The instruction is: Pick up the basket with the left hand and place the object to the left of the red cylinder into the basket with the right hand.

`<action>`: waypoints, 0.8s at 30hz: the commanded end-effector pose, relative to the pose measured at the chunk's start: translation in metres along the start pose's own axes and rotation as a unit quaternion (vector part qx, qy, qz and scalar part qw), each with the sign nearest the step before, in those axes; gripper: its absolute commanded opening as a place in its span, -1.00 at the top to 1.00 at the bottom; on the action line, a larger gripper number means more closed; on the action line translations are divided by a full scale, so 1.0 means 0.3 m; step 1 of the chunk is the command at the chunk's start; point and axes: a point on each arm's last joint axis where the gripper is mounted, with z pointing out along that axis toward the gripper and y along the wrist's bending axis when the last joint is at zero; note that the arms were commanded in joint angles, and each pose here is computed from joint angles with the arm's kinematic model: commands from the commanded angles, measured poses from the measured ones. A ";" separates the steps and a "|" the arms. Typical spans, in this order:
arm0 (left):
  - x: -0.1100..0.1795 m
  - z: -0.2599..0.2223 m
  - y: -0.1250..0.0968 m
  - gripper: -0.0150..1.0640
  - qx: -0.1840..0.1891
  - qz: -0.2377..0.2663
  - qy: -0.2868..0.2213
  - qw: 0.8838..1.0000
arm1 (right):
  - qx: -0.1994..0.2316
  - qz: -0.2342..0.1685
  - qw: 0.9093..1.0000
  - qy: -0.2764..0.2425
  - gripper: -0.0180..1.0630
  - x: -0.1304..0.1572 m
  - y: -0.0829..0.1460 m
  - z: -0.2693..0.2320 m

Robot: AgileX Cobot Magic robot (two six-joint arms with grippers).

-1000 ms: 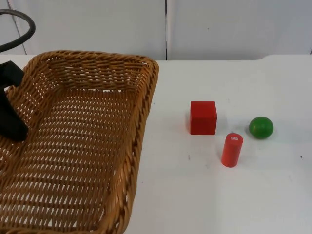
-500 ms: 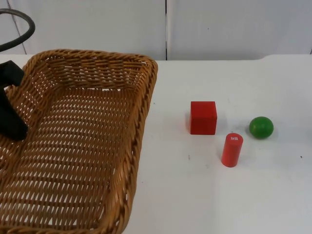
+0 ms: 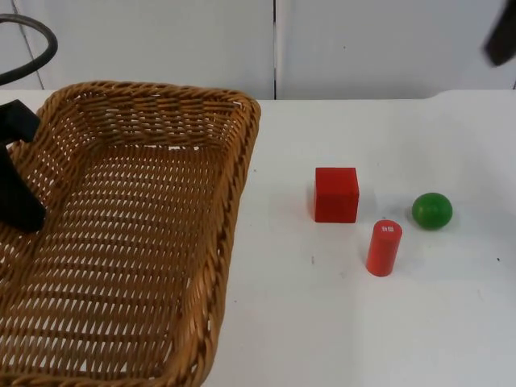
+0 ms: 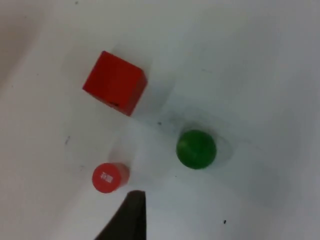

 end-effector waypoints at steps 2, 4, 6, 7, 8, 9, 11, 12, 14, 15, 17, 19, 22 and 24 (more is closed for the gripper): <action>0.001 -0.012 -0.009 0.98 0.006 -0.002 -0.006 1.000 | -0.008 -0.045 0.999 0.009 -0.98 -0.057 0.047 0.069; 0.001 -0.012 -0.009 0.98 0.006 -0.002 -0.006 1.000 | -0.015 -0.073 0.997 0.017 -0.98 -0.087 0.067 0.121; 0.001 -0.012 -0.009 0.98 0.006 -0.002 -0.006 1.000 | -0.017 -0.087 0.996 0.015 -0.98 -0.105 0.079 0.137; 0.001 -0.012 -0.009 0.98 0.006 -0.002 -0.006 1.000 | -0.018 -0.092 0.995 0.020 -0.98 -0.116 0.081 0.162; 0.001 -0.012 -0.009 0.98 0.006 -0.002 -0.006 1.000 | -0.022 -0.104 0.994 0.024 -0.98 -0.130 0.090 0.184; 0.001 -0.012 -0.009 0.98 0.006 -0.002 -0.006 1.000 | -0.024 -0.117 0.992 0.027 -0.98 -0.142 0.091 0.205; 0.001 -0.012 -0.009 0.98 0.006 -0.002 -0.006 1.000 | -0.029 -0.127 0.991 0.026 -0.98 -0.154 0.091 0.220; 0.001 -0.012 -0.009 0.98 0.006 -0.002 -0.006 1.000 | -0.036 -0.132 0.990 0.028 -0.98 -0.161 0.094 0.245; 0.001 -0.012 -0.009 0.98 0.006 -0.002 -0.006 1.000 | -0.043 -0.155 0.986 0.031 -0.98 -0.171 0.094 0.286; 0.001 -0.012 -0.009 0.98 0.006 -0.002 -0.006 1.000 | -0.044 -0.166 0.985 0.034 -0.98 -0.173 0.093 0.310; 0.001 -0.012 -0.009 0.98 0.007 -0.002 -0.006 1.000 | -0.048 -0.182 0.981 0.037 -0.98 -0.172 0.092 0.347; 0.001 -0.012 -0.009 0.98 0.007 -0.002 -0.006 1.000 | -0.056 -0.200 0.978 0.034 -0.98 -0.170 0.096 0.378; 0.001 -0.012 -0.009 0.98 0.007 -0.002 -0.006 1.000 | -0.065 -0.215 0.974 0.033 -0.98 -0.165 0.099 0.424; 0.000 -0.012 -0.009 0.98 0.008 -0.003 -0.007 1.000 | -0.080 -0.233 0.969 0.027 -0.98 -0.160 0.107 0.464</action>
